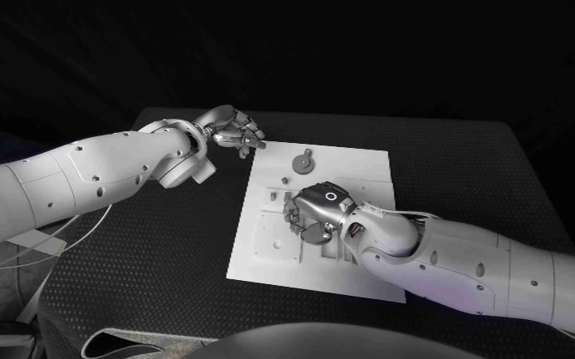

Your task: Assemble the parts on the task board

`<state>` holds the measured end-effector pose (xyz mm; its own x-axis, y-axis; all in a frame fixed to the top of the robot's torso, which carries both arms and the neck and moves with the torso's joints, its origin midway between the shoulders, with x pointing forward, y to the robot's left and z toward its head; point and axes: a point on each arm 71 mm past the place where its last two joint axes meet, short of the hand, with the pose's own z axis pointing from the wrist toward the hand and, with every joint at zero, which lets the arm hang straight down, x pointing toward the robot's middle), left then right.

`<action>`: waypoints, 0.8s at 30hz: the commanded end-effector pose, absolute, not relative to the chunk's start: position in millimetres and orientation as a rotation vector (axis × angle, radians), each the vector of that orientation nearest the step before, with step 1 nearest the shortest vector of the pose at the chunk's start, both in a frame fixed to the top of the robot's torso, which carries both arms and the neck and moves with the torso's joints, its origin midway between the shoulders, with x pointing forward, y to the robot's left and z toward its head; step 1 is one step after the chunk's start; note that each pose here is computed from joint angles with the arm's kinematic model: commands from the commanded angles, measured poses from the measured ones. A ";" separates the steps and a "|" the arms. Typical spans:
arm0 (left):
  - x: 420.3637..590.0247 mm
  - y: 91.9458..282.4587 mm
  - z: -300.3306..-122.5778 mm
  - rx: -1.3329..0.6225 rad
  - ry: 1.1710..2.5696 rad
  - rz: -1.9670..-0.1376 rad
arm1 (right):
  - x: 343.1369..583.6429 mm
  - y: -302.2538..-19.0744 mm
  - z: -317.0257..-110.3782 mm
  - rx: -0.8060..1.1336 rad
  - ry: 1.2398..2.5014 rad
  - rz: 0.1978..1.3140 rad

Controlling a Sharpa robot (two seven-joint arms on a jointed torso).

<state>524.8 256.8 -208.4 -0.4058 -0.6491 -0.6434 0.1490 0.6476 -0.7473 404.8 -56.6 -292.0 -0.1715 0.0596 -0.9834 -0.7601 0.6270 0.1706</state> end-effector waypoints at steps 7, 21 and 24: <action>524.4 256.2 -206.9 -0.404 1.777 -0.930 | 406.3 -57.5 -296.5 -0.615 1.608 0.792; 524.2 256.2 -206.9 -0.404 1.778 -0.930 | 405.5 -57.0 -299.9 -0.616 1.622 0.791; 524.2 256.1 -206.9 -0.404 1.780 -0.930 | 405.6 -57.4 -300.7 -0.616 1.625 0.789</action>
